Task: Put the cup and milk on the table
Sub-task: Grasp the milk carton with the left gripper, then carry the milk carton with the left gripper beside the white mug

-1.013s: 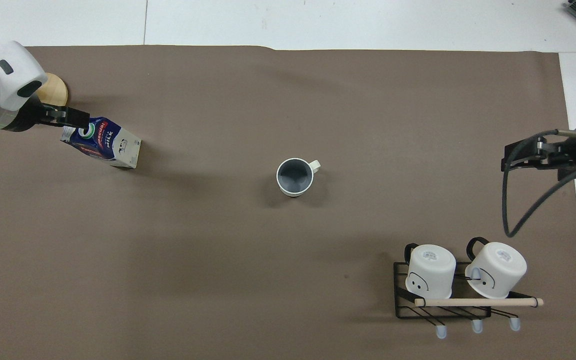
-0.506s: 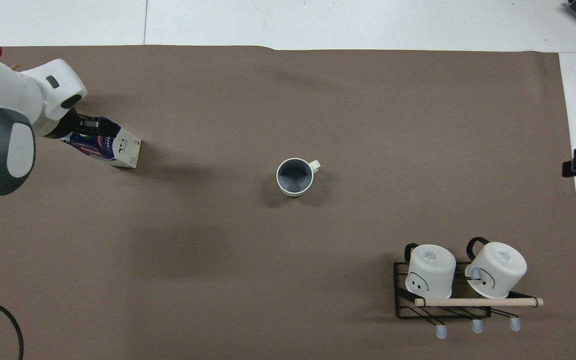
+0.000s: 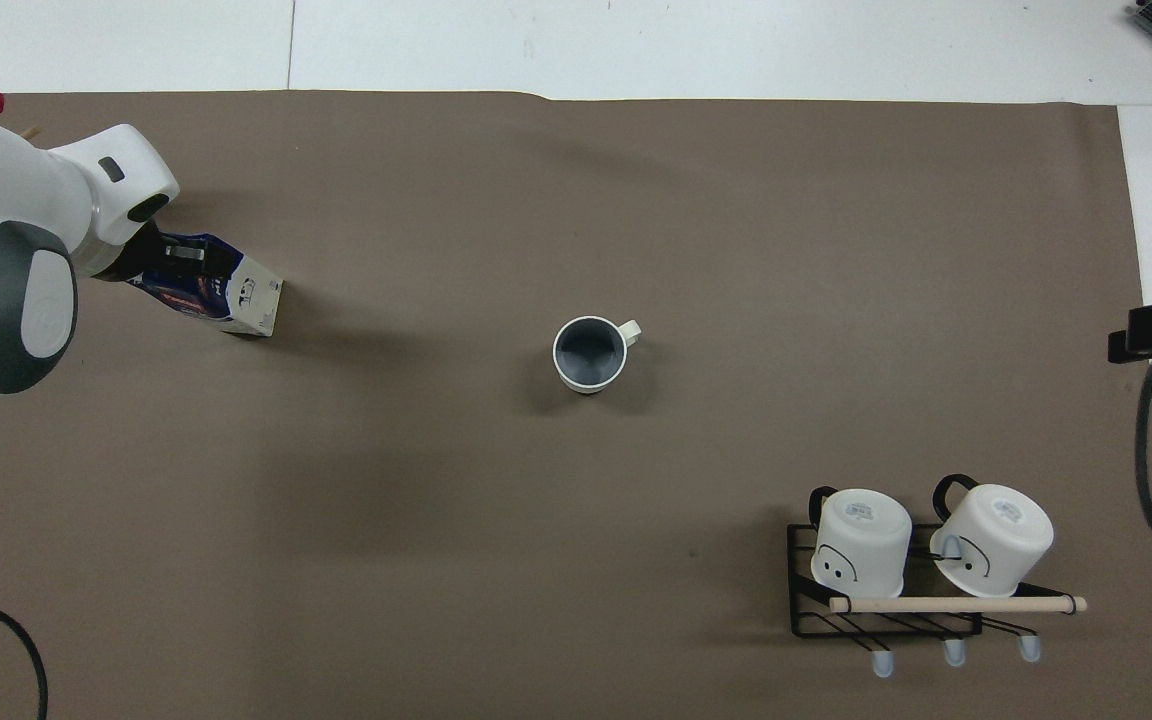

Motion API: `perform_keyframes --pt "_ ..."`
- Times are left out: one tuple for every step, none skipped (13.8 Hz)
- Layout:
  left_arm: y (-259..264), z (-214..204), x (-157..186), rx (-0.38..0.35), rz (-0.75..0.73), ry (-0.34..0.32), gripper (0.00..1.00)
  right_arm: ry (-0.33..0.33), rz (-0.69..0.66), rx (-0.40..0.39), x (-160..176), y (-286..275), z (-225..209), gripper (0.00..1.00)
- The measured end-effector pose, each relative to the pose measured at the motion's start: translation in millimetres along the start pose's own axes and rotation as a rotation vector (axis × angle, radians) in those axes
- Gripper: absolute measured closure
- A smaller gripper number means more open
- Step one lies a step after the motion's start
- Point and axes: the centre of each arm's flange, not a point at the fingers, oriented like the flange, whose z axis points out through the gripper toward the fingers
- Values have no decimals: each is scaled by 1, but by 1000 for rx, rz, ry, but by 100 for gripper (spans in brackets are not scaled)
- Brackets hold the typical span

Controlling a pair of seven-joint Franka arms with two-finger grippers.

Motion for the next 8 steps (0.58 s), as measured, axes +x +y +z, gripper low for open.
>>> perform_keyframes --pt "0 -1 0 2 3 1 39 4 -6 0 -2 1 3 0" --pt "1 -2 1 5 7 5 52 8 -7 1 -3 1 4 0" --pt "3 -5 2 6 12 11 55 8 -8 1 -5 1 3 0" --pt "8 -10 3 6 19 19 55 8 -10 1 -6 0 3 0" --pt "15 -16 4 5 20 28 55 8 -13 2 -7 -2 2 0" --pt "26 -23 5 3 13 38 55 9 -15 1 -7 -3 1 0" --pt "41 -28 6 0 9 45 55 9 -15 1 -7 -3 1 0" --pt "59 -29 7 -5 11 44 55 9 -15 1 -7 -3 1 0"
